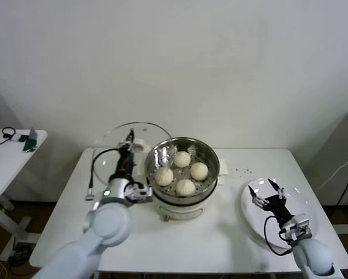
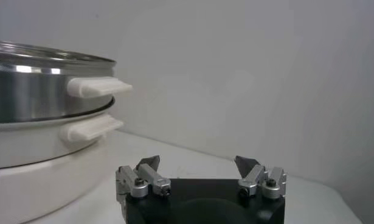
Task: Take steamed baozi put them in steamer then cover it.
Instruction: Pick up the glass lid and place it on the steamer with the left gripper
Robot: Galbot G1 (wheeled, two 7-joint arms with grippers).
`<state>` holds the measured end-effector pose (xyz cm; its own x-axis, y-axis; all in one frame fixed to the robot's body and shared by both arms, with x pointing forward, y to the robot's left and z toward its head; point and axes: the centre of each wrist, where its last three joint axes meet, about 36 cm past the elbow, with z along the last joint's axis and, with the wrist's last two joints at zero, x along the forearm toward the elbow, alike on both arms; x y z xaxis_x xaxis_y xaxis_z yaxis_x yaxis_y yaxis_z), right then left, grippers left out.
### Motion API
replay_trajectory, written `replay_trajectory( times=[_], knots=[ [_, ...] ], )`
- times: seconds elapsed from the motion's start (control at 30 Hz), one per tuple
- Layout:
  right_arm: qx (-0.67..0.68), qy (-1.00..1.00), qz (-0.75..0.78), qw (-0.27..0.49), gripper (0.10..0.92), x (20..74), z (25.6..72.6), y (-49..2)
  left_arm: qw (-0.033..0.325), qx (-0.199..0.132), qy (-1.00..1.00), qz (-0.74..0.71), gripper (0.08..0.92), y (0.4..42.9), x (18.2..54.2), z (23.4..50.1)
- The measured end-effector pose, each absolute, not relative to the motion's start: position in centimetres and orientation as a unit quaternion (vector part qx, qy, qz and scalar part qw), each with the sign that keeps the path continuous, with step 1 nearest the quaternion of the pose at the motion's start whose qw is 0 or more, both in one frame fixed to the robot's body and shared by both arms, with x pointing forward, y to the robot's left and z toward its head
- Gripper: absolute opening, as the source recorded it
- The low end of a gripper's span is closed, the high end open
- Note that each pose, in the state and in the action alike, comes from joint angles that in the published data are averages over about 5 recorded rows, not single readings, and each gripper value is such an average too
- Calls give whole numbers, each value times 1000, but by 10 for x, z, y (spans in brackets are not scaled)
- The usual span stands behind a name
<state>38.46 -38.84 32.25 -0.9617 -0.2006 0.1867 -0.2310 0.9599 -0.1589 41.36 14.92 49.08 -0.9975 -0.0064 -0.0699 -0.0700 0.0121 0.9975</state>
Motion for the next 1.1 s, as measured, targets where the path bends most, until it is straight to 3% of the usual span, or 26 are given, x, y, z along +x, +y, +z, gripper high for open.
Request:
replay_trajectory(
  times=[0.6,1.1],
  knots=[
    [99,-987,94,86,823,379,315,-402,25,27,730,682,151,42,433,468],
    [97,-987,91,86,823,375,311,-405,12,43,732,680,151,6,444,447]
  ],
)
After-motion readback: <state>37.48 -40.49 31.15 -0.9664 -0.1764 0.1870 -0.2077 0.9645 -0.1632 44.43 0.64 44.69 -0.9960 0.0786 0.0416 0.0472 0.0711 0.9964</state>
